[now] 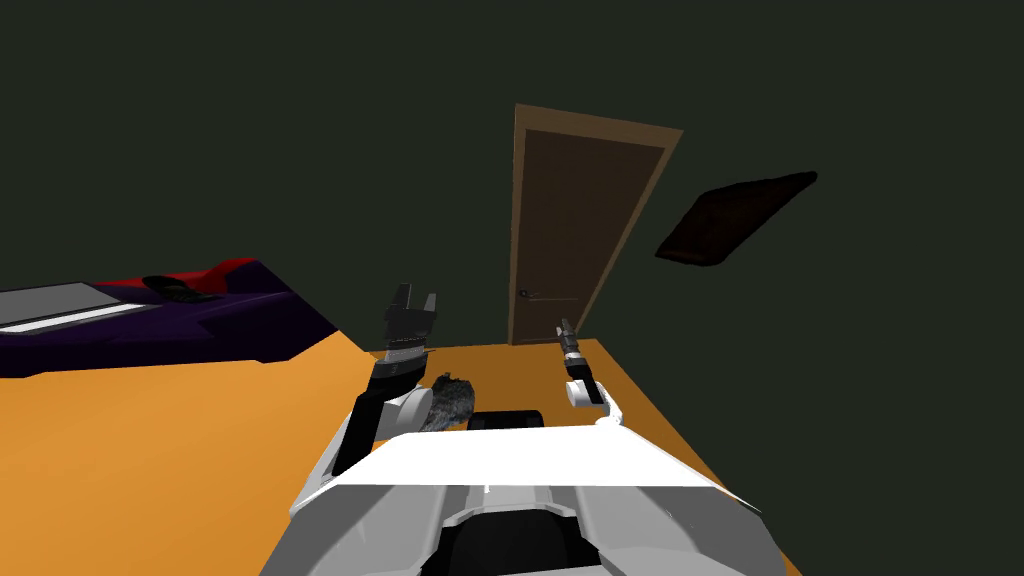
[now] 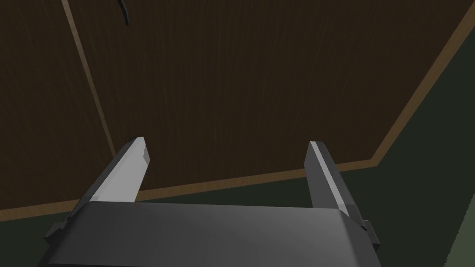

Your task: Pull the door open

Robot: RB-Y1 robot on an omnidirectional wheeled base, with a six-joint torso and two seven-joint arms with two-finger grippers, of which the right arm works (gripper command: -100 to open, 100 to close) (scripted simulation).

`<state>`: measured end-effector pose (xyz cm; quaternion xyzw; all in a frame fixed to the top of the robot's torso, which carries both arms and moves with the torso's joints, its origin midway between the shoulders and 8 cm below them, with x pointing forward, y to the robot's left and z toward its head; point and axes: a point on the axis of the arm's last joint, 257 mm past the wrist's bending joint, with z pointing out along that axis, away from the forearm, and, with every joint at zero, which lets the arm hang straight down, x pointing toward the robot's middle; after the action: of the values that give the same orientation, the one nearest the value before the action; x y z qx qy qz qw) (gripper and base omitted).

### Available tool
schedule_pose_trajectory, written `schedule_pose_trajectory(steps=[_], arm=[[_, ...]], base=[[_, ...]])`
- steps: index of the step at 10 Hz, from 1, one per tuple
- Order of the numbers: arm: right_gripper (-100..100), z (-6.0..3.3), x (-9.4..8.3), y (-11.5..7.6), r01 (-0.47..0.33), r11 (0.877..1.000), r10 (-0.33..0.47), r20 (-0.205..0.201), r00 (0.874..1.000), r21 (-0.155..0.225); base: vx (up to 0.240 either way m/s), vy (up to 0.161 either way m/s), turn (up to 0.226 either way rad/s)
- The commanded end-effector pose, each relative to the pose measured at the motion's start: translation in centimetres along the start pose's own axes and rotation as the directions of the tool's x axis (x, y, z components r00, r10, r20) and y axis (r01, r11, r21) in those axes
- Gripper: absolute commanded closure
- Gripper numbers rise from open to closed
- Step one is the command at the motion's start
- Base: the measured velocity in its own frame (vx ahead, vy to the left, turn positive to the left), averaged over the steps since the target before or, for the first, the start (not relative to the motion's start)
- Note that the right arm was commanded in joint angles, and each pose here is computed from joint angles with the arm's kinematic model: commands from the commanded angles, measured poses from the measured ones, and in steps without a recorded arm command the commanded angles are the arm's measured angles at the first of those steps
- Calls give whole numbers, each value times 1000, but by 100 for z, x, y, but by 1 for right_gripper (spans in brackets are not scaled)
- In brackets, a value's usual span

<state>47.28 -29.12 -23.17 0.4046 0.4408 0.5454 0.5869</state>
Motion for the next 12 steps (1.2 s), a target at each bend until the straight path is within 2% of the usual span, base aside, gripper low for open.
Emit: schedule_pose_trajectory(steps=[1, 12], arm=[[-100, 0, -43, -119, 2, 1000, -2, 1, 1000, 24], [-100, 9, -267, -789, 15, 986, -18, 17, 1000, 164]], base=[[98, 39, 69], [110, 28, 55]])
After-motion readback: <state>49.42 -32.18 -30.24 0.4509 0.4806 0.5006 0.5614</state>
